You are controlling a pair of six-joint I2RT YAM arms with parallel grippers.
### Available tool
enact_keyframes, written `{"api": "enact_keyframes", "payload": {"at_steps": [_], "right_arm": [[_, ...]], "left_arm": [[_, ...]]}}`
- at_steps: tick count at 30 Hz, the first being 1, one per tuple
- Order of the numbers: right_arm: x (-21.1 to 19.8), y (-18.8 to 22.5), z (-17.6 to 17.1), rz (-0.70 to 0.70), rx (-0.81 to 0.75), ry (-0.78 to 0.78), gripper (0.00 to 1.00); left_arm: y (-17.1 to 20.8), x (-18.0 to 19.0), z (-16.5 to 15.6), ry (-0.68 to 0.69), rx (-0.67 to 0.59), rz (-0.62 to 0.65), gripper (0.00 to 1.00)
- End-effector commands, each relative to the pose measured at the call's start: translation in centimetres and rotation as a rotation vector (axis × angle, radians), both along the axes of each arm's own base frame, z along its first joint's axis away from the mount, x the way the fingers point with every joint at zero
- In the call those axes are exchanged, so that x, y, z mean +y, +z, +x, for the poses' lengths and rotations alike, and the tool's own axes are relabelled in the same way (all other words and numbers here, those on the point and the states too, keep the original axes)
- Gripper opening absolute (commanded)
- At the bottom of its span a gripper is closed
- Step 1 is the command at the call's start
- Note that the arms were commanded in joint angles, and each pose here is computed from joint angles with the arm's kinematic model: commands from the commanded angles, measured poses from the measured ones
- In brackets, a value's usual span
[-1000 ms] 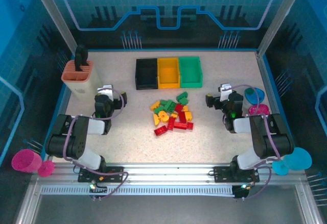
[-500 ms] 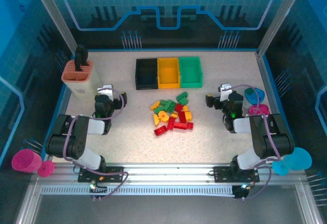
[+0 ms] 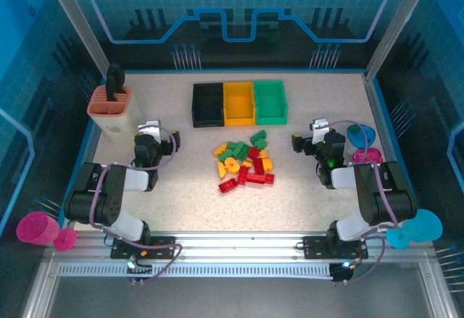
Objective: Sort the legos into containers by color
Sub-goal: Pick up the lego from the middle-left of the table.
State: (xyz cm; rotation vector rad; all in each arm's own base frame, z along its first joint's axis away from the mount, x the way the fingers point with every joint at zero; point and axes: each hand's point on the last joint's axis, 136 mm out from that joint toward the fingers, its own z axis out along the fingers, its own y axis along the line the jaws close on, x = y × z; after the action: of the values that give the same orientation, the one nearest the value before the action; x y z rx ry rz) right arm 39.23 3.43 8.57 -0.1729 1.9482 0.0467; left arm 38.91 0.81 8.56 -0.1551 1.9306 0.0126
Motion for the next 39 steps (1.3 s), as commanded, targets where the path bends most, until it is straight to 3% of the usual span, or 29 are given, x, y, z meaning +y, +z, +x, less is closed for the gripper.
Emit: {"api": "enact_keyframes", "payload": {"at_steps": [1,24,27,29,31,35,39], "right_arm": [[0.0,1.2,0.7,0.003,-0.042,0.007,1.00],[-0.3,1.2,0.7,0.000,-0.042,-0.009,1.00],[-2.7,3.2,0.1,-0.019,-0.078,-0.181,1.00],[-2.2,6.0,-1.1,-0.013,-0.072,-0.162,1.00],[-2.8,8.5,-2.4,0.126,-0.051,-0.239,1.00],[-3.1,9.8,-5.1,0.413,0.015,-0.349,1.00],[-0.1,10.5,-7.6,0.623,0.058,-0.199,1.00]], "left_arm": [[1.0,-0.3,0.9,-0.022,-0.036,0.005,0.99],[1.0,-0.2,1.0,-0.036,-0.034,-0.017,0.99],[2.1,-0.1,1.2,-0.024,-0.005,-0.005,0.99],[4.5,0.2,1.2,0.011,0.035,0.017,0.99],[7.9,0.8,1.0,0.086,-0.016,-0.060,0.99],[13.1,-0.7,0.1,0.092,-0.054,-0.174,0.99],[15.7,-2.4,-2.1,0.051,0.018,-0.318,0.99]]}}
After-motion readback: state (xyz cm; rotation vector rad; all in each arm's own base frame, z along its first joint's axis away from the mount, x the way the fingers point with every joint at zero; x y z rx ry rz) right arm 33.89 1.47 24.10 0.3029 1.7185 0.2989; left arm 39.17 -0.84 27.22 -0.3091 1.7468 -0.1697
